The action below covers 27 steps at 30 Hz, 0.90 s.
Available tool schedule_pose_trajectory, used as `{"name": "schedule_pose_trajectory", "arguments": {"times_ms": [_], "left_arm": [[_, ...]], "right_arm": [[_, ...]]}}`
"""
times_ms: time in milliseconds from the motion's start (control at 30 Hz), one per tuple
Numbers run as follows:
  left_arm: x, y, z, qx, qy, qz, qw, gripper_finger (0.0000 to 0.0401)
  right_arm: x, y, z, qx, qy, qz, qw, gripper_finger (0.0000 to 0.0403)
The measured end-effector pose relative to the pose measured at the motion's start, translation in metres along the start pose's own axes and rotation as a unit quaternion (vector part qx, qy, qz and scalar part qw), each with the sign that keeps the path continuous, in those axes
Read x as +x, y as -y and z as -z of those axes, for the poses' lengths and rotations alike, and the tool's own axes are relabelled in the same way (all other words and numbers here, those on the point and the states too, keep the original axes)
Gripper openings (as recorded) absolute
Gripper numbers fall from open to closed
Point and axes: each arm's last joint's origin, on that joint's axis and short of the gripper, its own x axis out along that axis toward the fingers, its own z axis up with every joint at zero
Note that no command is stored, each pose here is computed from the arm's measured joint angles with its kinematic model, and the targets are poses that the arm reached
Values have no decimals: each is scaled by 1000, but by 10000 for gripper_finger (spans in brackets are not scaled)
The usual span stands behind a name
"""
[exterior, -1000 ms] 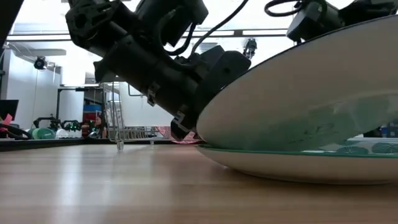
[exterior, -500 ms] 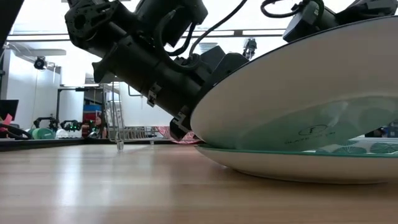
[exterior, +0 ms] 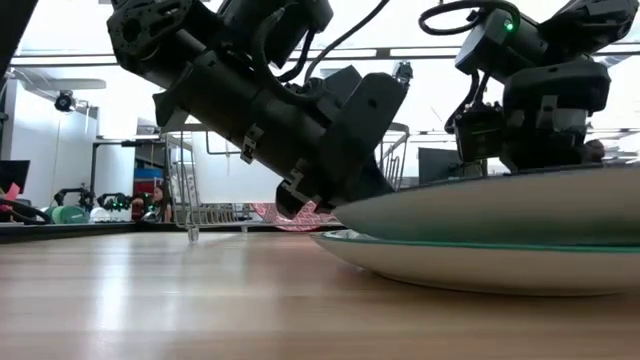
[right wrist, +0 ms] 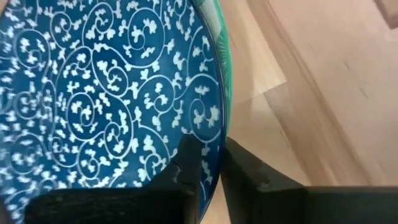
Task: Sort dishes
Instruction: Put the blue plate into the dish rack
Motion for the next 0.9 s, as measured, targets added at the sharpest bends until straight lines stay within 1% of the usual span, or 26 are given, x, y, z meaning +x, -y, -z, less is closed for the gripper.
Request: {"name": "schedule_pose_trajectory", "arguments": {"times_ms": [133, 333, 500, 733, 900], "left_arm": [[-4, 1, -4, 12, -2, 3, 1000, 0], [-13, 2, -10, 24, -35, 30, 999, 0], [-18, 4, -12, 37, -67, 73, 994, 0], [-20, 8, -11, 51, -103, 150, 982, 0], [-21, 10, -10, 48, -111, 161, 979, 0]], "right_arm": [[-1, 0, -1, -9, 7, 3, 1000, 19], [-8, 0, 0, -19, 17, 14, 1000, 22], [-12, 0, -1, -24, 40, 30, 998, 19], [-13, 0, -4, -33, 68, 46, 996, 18], [-14, -1, -6, -48, 86, 50, 994, 21]]}}
